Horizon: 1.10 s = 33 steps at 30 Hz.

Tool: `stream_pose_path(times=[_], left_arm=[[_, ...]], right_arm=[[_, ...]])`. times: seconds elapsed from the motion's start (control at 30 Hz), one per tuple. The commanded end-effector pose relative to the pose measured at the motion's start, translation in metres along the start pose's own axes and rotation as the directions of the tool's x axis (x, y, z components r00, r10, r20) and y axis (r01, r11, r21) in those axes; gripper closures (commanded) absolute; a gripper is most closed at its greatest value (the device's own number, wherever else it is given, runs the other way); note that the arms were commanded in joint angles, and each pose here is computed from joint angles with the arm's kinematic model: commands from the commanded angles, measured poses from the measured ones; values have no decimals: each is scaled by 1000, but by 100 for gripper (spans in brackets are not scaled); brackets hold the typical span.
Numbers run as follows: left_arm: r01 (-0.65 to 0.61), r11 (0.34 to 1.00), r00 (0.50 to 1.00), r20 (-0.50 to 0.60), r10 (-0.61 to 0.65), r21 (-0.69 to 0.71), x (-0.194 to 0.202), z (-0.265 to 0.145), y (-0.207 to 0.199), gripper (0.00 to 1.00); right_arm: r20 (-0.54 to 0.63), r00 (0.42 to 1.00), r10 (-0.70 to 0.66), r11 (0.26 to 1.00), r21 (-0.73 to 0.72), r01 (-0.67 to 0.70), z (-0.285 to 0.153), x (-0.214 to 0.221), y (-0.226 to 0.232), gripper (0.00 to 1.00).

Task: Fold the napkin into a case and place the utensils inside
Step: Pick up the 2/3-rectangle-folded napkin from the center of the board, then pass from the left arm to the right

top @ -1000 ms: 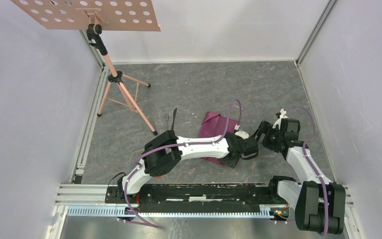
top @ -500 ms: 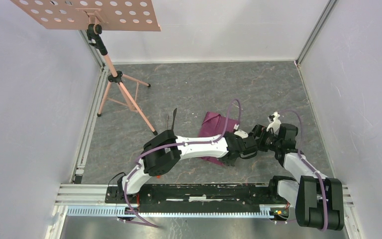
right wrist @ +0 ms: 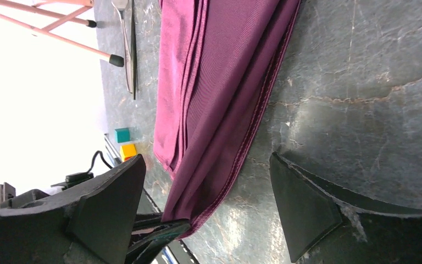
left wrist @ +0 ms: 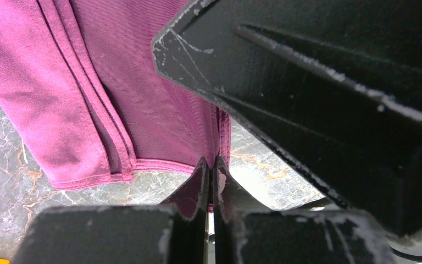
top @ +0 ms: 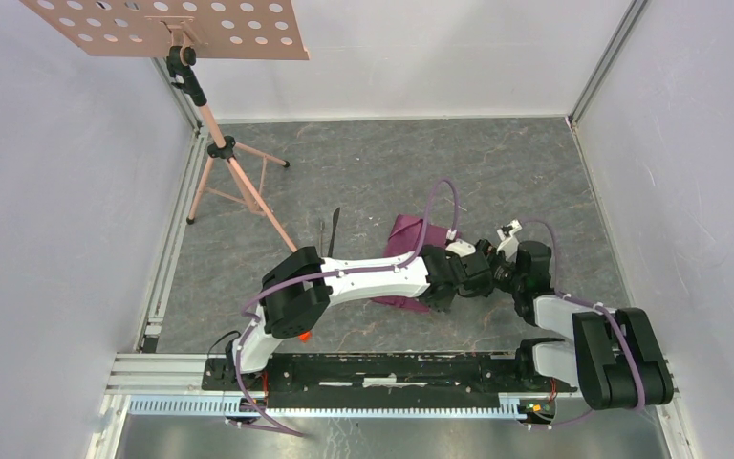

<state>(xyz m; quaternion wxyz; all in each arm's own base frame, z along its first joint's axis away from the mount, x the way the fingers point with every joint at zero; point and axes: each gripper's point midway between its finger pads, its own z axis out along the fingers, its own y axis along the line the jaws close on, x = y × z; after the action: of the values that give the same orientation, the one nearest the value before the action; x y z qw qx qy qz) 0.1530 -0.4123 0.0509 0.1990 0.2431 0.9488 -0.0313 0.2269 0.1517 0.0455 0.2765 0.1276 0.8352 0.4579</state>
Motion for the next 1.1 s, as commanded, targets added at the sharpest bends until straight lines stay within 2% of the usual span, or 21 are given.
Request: stream_pose_path(times=[0.0, 0.67, 1.07], left_arm=[[-35, 999, 998, 45, 33, 37, -12, -19, 2, 98], [-46, 997, 997, 64, 42, 58, -18, -28, 1, 98], [-53, 997, 998, 49, 50, 52, -14, -22, 2, 98]], right_arm=[[7, 996, 91, 996, 22, -92, 5, 10, -4, 10], [-12, 989, 148, 989, -2, -148, 15, 25, 2, 13], [64, 989, 136, 990, -55, -132, 26, -2, 8, 29]])
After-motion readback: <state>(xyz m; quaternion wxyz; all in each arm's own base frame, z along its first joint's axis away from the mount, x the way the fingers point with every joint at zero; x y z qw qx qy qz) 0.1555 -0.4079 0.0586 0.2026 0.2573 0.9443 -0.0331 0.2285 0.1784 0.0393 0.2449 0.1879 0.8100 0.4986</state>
